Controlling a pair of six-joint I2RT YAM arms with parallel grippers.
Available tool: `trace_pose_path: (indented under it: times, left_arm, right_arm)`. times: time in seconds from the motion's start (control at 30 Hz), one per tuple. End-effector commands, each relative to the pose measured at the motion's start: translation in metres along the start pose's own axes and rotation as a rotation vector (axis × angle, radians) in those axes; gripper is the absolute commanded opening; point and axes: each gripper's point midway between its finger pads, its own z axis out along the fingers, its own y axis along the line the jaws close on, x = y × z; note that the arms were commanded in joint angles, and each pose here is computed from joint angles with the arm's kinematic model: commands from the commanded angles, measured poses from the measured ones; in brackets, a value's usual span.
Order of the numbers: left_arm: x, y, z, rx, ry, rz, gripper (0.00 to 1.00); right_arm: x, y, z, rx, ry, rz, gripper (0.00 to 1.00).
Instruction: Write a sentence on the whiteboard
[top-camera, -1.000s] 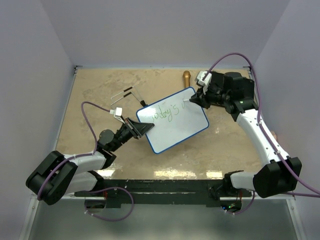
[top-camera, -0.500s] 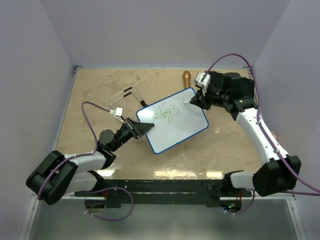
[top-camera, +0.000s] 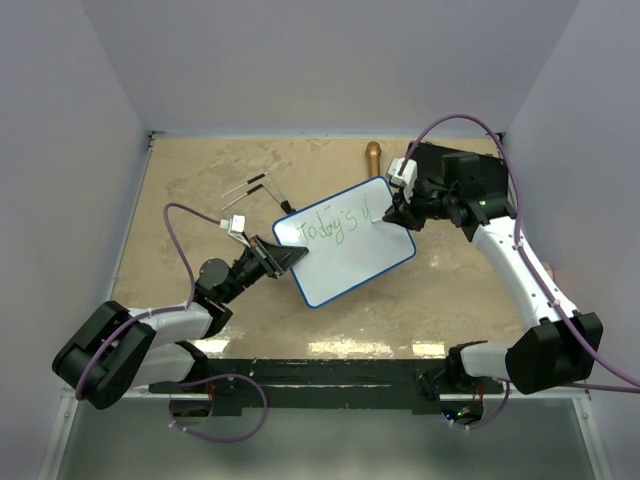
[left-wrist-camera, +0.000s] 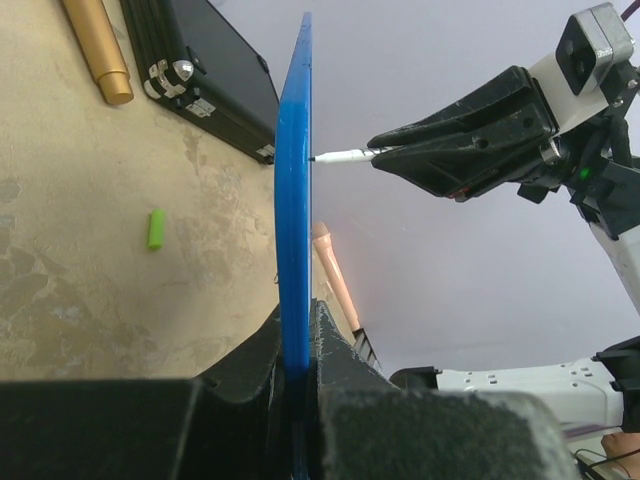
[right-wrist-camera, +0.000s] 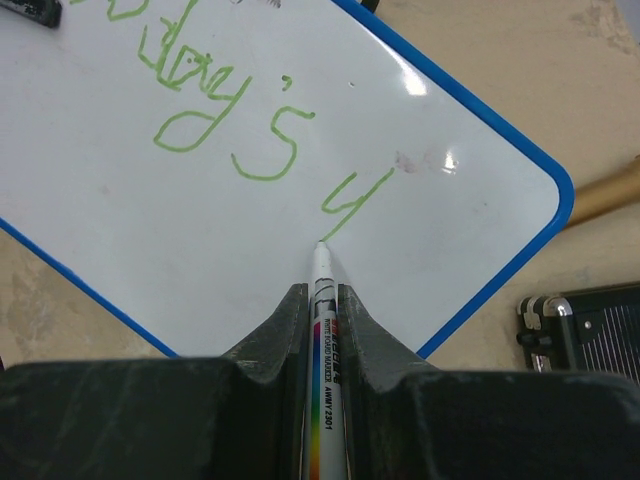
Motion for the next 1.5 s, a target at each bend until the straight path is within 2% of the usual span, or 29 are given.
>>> trace_pose_path:
  times: [0.0, 0.43, 0.77, 1.1, 1.47]
  left_arm:
    - [-0.072, -0.17, -0.05, 0.696, -0.341, 0.186, 0.0]
    - [-0.071, -0.168, -0.048, 0.692, -0.337, 0.185, 0.0]
    - [-0.071, -0.166, -0.049, 0.683, -0.339, 0.18, 0.0]
    - [-0.072, -0.165, -0.05, 0.683, -0.339, 0.184, 0.0]
    - [-0.072, -0.166, -0.05, 0.686, -0.338, 0.186, 0.0]
  right_arm:
    - [-0.001, 0.01, -0.008, -0.03, 0.004, -0.028, 0.0]
    - [-0.026, 0.013, 0.002, -0.09, -0.08, 0.001, 0.0]
    - [-0.078, -0.009, -0.016, 0.044, -0.252, -0.006, 0.0]
    - [-0.053, -0.028, -0.019, 0.14, -0.159, 0.002, 0.0]
    - [-0.033, -0.028, -0.009, 0.107, -0.088, 0.008, 0.0]
